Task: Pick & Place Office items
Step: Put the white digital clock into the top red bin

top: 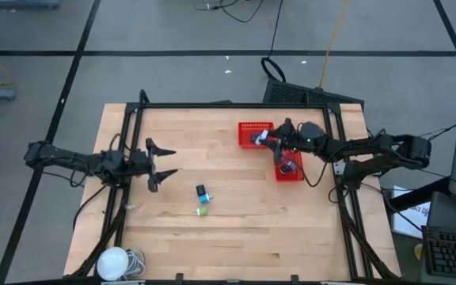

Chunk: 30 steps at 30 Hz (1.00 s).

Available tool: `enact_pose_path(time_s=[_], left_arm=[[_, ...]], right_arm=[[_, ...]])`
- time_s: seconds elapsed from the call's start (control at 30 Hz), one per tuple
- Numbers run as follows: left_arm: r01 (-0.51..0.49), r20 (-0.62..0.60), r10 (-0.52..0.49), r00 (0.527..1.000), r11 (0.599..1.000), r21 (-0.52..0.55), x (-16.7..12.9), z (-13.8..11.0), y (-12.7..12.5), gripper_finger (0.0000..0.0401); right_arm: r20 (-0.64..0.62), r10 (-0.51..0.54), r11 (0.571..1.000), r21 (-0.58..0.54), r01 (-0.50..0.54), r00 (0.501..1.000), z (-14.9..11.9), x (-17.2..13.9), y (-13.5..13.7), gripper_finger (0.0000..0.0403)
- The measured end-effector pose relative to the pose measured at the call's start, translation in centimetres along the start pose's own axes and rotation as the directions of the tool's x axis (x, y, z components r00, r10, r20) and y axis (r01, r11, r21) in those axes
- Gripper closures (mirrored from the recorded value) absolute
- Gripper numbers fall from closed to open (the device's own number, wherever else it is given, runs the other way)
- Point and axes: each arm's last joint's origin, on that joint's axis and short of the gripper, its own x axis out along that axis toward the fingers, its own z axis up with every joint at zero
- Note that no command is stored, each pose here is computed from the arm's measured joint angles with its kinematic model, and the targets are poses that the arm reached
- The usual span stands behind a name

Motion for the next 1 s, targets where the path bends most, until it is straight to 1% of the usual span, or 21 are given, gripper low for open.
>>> enact_pose_path(time_s=[0.07,0.27,0.5,0.8,1.0], left_arm=[[0.005,-0.007,-0.005,1.000,1.000,0.017,0.0,-0.1,0.0,0.0092],[0.006,-0.005,-0.006,1.000,1.000,0.000,0.0,-0.1,0.0,0.0079],[0.006,-0.005,-0.006,1.000,1.000,0.001,0.0,-0.1,0.0,0.0070],[0.006,-0.005,-0.006,1.000,1.000,0.001,0.0,-0.1,0.0,0.0088],[0.006,-0.005,-0.006,1.000,1.000,0.001,0.0,-0.1,0.0,0.0095]], right_arm=[[-0.009,-0.019,1.000,0.014,0.019,1.000,-0.3,-0.2,-0.4,0.0254],[-0.038,-0.048,0.998,0.034,0.049,0.998,-1.3,-0.7,-1.1,0.0254],[-0.025,-0.097,0.994,0.038,0.098,0.995,-1.2,-0.7,-1.2,0.0254],[0.055,-0.084,0.993,0.086,0.079,0.995,-0.5,-0.7,-1.0,0.0254],[0.041,-0.086,0.992,0.100,0.081,0.995,-0.8,-0.5,-0.7,0.0254]])
